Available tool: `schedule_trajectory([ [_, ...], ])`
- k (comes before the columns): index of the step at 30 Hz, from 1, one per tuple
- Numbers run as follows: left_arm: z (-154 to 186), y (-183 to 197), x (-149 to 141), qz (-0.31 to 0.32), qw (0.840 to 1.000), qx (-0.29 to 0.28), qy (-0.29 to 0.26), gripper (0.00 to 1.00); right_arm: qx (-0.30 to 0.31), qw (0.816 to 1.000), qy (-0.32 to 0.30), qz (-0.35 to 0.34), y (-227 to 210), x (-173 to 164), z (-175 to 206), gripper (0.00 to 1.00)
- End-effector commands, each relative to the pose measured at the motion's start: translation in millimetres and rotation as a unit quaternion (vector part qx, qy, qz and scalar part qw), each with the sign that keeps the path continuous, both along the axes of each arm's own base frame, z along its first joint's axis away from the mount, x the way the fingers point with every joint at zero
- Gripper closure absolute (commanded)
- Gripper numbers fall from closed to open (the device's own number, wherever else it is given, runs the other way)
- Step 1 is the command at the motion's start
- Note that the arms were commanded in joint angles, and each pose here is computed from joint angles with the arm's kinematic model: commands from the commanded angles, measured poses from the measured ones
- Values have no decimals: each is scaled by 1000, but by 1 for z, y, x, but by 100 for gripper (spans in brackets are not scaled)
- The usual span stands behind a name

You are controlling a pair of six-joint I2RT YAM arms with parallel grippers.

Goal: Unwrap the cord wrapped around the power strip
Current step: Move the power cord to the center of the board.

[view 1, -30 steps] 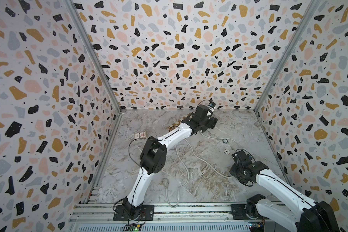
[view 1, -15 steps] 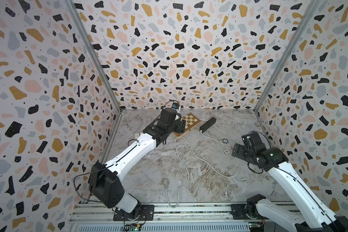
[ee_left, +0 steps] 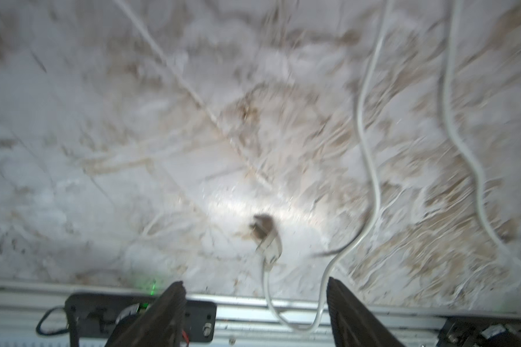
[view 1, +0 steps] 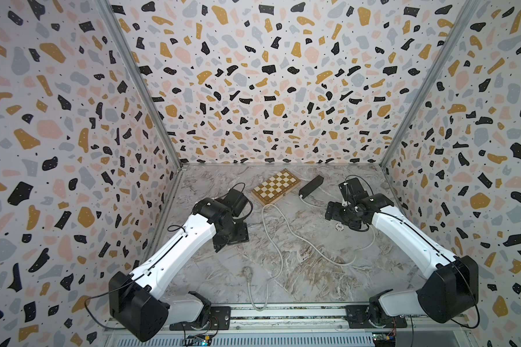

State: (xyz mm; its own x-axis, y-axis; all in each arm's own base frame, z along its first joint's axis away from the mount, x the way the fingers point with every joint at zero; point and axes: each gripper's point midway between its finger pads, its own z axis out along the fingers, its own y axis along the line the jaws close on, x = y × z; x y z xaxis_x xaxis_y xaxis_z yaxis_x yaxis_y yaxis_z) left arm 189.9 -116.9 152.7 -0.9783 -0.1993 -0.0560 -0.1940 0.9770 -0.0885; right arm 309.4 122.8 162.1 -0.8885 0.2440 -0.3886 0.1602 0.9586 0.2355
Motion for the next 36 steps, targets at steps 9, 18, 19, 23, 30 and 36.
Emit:
schedule_trajectory([
  [9,-60,-23,-72,-30,993,-21,114,13,13,1000,14,22,2,-18,-13,11],
  [18,-113,-52,-58,-69,991,-2,119,29,6,1000,1,27,-3,-24,-2,11],
  [19,-121,-48,-60,-68,990,10,124,31,4,1000,-1,26,-5,-25,-1,12],
  [23,-145,-48,-60,-67,989,16,132,40,5,1000,-8,25,-5,-24,4,12],
  [30,-147,-40,-41,-79,986,78,125,70,1,999,-24,24,-7,-21,17,13],
  [36,-101,12,-6,-53,985,151,69,87,-7,999,-40,17,-13,-20,25,13],
])
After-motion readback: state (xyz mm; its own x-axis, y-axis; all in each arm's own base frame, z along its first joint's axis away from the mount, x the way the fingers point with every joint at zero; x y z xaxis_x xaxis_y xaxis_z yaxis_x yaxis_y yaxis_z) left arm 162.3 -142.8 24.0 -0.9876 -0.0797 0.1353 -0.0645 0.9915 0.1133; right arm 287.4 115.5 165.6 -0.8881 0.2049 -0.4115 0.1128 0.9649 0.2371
